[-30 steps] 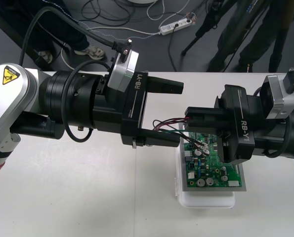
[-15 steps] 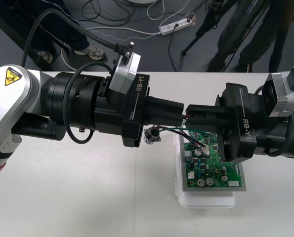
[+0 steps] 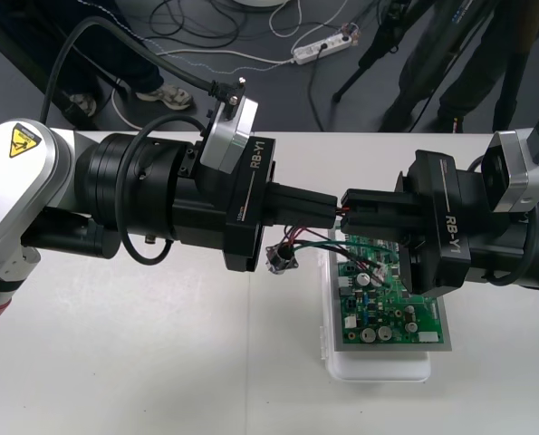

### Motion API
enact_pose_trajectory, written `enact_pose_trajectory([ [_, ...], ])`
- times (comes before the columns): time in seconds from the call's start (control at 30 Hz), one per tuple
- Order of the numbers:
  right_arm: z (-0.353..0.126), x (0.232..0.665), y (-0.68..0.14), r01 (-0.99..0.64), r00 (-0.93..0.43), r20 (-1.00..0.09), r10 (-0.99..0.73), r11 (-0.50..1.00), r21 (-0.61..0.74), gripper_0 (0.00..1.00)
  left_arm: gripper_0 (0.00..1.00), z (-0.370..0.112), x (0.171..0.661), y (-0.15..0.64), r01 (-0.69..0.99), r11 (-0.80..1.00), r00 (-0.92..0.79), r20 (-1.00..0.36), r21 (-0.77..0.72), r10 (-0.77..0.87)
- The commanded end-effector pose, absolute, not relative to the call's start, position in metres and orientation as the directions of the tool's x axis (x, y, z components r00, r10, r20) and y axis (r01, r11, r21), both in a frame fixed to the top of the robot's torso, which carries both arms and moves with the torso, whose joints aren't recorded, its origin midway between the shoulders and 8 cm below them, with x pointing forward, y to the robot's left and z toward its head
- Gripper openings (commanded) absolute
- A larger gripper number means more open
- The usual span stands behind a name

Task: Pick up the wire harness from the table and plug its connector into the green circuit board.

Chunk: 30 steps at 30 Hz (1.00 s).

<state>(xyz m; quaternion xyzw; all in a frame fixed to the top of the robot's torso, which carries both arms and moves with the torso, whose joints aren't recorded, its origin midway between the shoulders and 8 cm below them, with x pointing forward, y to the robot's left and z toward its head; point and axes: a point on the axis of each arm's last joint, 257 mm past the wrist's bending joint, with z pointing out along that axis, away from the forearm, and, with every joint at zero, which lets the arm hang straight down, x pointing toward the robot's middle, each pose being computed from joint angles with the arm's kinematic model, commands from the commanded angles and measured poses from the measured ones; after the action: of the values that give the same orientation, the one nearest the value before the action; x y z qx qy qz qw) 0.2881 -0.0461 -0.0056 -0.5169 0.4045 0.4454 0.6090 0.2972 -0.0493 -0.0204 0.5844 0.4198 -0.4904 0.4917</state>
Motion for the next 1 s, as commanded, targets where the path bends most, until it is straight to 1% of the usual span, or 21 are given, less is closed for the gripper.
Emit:
enact_pose_trajectory([
  [0.03,0.0063,0.2667,-0.0353,-0.963,0.267,-0.951,0.159,0.002,-0.270,0.00,0.00,0.0069,0.3012,-0.0605,0.953,-0.144,0.261,-0.964,0.265,-0.045],
  [0.17,0.0041,0.2651,-0.0360,-0.964,0.261,-0.953,0.154,-0.005,-0.265,0.01,0.00,0.0069,0.3014,-0.0603,0.954,-0.142,0.261,-0.964,0.265,-0.047],
  [0.2,0.0042,0.2654,-0.0360,-0.965,0.258,-0.954,0.155,-0.003,-0.262,0.12,0.00,0.0074,0.3013,-0.0605,0.953,-0.143,0.262,-0.964,0.266,-0.047],
  [0.23,0.0043,0.2651,-0.0369,-0.965,0.259,-0.953,0.154,-0.002,-0.263,0.29,0.00,0.0069,0.3017,-0.0602,0.954,-0.142,0.259,-0.965,0.263,-0.047],
  [0.27,0.0042,0.2658,-0.0371,-0.966,0.257,-0.954,0.155,-0.001,-0.260,0.38,0.00,0.0067,0.3011,-0.0599,0.954,-0.144,0.260,-0.965,0.264,-0.046],
  [0.33,0.0045,0.2658,-0.0372,-0.966,0.256,-0.954,0.155,-0.001,-0.259,0.62,0.00,0.0076,0.3012,-0.0601,0.954,-0.144,0.260,-0.964,0.264,-0.048],
  [0.37,0.0047,0.2661,-0.0373,-0.966,0.256,-0.954,0.156,0.001,-0.259,0.67,0.00,0.0079,0.3010,-0.0601,0.954,-0.144,0.259,-0.965,0.264,-0.049],
  [0.43,0.0056,0.2654,-0.0378,-0.966,0.255,-0.954,0.159,-0.001,-0.259,0.92,0.00,0.0080,0.3006,-0.0599,0.955,-0.145,0.256,-0.965,0.261,-0.051],
  [0.47,0.0053,0.2654,-0.0379,-0.966,0.254,-0.954,0.158,-0.001,-0.257,0.97,0.00,0.0080,0.3006,-0.0599,0.955,-0.145,0.256,-0.965,0.261,-0.051],
  [0.5,0.0062,0.2650,-0.0379,-0.966,0.253,-0.954,0.162,-0.002,-0.257,1.00,0.00,0.0080,0.3006,-0.0599,0.955,-0.145,0.256,-0.965,0.261,-0.051],
  [1.0,0.0066,0.2650,-0.0403,-0.968,0.248,-0.954,0.167,0.003,-0.251,1.00,0.00,0.0068,0.3031,-0.0509,0.960,-0.144,0.237,-0.971,0.240,-0.036],
])
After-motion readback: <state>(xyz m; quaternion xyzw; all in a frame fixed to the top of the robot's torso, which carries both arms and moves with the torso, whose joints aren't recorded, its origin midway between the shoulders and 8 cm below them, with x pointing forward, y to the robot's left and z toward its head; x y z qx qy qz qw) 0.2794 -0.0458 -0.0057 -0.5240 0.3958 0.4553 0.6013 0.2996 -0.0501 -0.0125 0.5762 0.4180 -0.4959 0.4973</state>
